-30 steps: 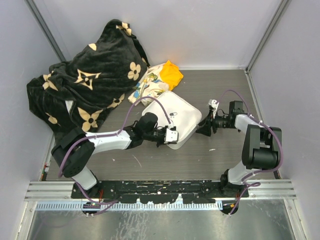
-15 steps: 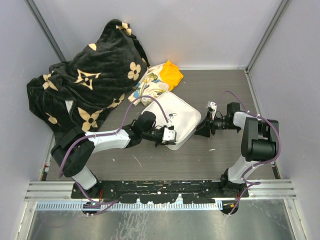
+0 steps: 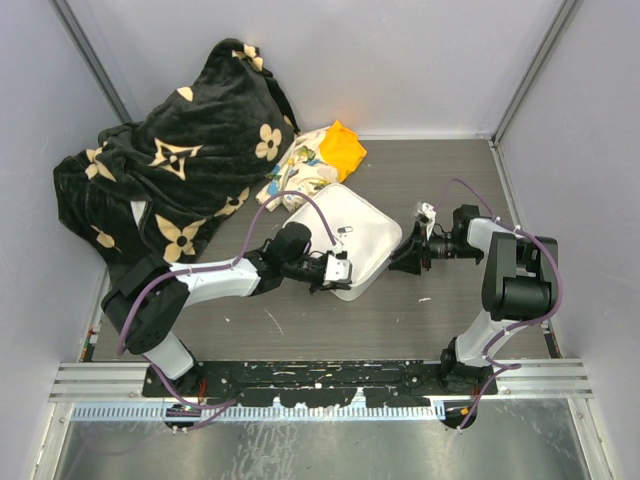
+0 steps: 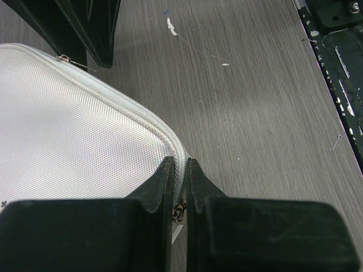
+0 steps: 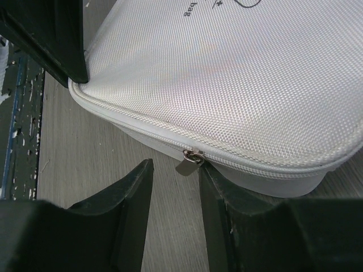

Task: Organize the medicine kit
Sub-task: Zip the medicine box at the center of the board.

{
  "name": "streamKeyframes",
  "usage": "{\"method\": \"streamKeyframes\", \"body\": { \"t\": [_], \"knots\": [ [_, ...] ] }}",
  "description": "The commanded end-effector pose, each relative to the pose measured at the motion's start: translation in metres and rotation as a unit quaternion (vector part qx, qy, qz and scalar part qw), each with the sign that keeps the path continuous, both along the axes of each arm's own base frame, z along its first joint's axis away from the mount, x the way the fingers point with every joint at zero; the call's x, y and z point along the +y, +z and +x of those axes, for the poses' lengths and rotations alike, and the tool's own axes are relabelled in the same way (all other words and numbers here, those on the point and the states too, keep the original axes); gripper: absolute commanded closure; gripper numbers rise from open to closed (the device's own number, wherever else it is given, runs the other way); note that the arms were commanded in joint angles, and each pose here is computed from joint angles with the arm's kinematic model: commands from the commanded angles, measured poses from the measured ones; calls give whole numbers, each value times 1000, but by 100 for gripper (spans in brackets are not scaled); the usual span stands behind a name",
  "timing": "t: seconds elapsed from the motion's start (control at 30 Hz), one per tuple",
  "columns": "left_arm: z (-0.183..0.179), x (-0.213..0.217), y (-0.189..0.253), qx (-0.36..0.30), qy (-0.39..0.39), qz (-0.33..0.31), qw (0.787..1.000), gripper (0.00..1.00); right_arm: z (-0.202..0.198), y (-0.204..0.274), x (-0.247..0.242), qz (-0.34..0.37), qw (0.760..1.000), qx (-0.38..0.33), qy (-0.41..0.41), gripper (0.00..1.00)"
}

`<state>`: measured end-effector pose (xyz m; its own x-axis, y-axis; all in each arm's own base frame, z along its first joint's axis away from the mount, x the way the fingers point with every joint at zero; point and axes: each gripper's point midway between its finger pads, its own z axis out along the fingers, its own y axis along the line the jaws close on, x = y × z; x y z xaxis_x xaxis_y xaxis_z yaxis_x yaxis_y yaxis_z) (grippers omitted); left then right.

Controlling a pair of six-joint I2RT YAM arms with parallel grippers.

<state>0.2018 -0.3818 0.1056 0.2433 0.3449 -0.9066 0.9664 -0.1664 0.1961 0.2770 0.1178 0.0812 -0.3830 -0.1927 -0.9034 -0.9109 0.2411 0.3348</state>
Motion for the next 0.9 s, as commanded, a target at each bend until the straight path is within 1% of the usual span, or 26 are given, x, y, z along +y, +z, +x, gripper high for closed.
{"method": "streamKeyframes", "body": {
  "t": [0.0,0.17,0.33,0.43,0.47,0.5,0.57,0.67,0.87],
  "knots": [
    [-19,10,-17,44,-18,25,999,100,10,19,-7,25,999,-34,-10,57],
    [-21,11,-16,46,-21,24,998,100,14,18,-19,28,998,-46,-29,56],
    [-21,11,-16,46,-22,26,998,100,16,15,-23,18,999,-35,-37,50],
    [-20,12,-16,45,-21,31,998,100,25,11,-31,-17,997,-9,-69,46],
    [-20,12,-16,45,-21,33,998,100,38,11,-37,-39,995,-27,-92,46],
    [-20,12,-16,45,-20,34,998,100,43,11,-42,-54,991,-29,-117,46],
    [-20,13,-17,45,-19,37,998,100,48,16,-46,-73,986,-40,-146,45],
    [-21,14,-18,47,-23,43,998,100,45,21,-39,-73,987,-21,-140,40],
    [-21,14,-17,45,-24,43,998,100,36,-2,-17,-77,992,-4,-101,40]
  ]
}}
